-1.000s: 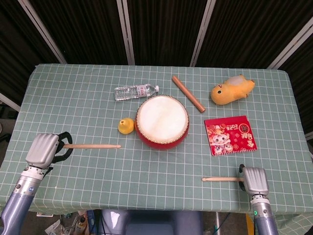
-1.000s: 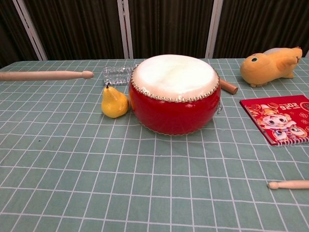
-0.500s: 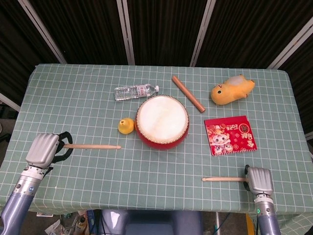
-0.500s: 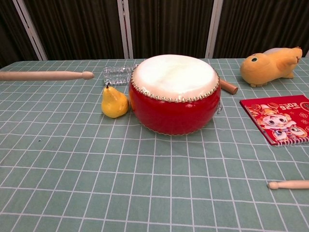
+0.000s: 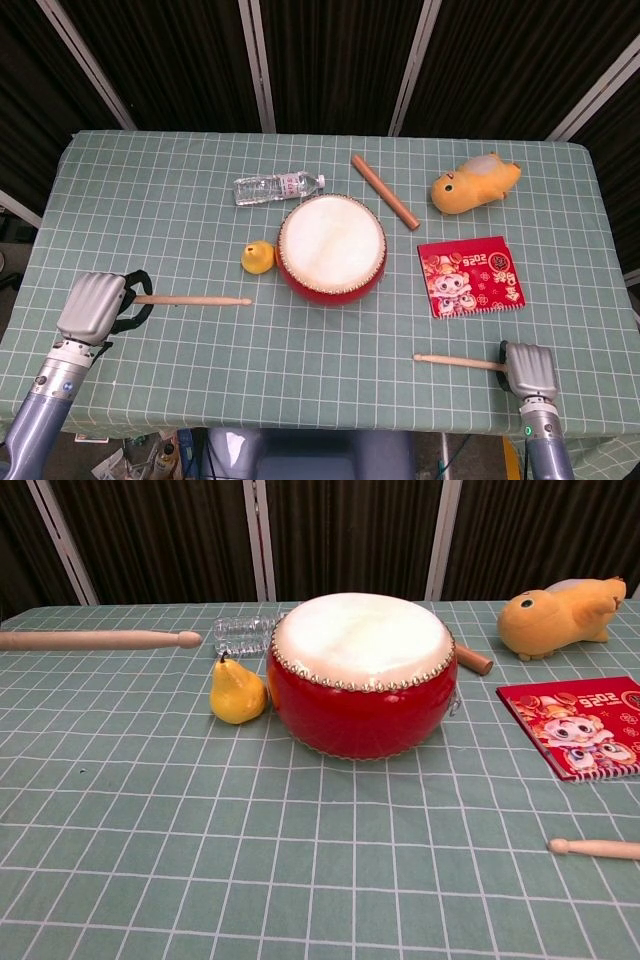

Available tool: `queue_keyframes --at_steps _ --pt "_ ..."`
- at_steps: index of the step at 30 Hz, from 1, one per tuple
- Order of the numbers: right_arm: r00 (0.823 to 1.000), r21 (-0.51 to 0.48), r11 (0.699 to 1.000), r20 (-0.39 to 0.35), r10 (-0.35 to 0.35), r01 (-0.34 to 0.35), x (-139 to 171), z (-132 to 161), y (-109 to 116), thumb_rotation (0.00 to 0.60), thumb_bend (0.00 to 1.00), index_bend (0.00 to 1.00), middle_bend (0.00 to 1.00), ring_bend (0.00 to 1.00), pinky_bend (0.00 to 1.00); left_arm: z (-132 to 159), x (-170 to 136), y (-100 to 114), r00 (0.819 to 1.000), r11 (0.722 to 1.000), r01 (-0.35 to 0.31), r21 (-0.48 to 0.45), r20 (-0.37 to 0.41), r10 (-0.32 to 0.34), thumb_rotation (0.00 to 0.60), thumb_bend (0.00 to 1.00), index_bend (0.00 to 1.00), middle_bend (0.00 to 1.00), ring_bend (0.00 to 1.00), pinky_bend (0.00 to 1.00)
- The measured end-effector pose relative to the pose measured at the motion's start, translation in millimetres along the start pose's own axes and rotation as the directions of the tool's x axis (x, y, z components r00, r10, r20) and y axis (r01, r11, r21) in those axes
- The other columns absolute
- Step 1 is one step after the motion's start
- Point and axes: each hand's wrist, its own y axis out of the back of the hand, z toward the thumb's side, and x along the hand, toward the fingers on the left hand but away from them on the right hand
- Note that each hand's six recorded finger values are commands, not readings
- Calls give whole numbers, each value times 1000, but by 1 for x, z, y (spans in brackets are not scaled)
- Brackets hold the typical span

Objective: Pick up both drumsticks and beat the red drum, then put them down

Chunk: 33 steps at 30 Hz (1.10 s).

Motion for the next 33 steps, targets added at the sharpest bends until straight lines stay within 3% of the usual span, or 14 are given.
queue_keyframes --at_steps 4,10,15,25,33 --pt "1000 4 1000 -4 -7 7 0 0 0 600 577 875 1000 1000 1000 -2 -1 0 1000 1000 2 5 -2 -2 600 504 768 1000 1000 1000" --pt "1000 -10 1000 -13 -8 8 2 3 2 600 638 918 1000 1000 1000 -4 -1 3 1000 1000 -5 3 -7 5 600 505 769 1000 1000 1000" --pt "999 -103 995 -45 3 -7 10 14 12 600 676 947 1000 1000 1000 -4 0 6 1000 1000 -7 7 -5 7 600 505 770 1000 1000 1000" --pt "991 -317 948 -124 -45 3 39 28 74 600 716 969 1000 1000 1000 -3 2 6 1000 1000 -3 13 -7 3 600 505 770 1000 1000 1000" --pt "992 -460 888 -94 -81 29 46 10 118 600 731 975 1000 1000 1000 1 6 12 1000 1000 -16 13 -3 16 600 508 771 1000 1000 1000"
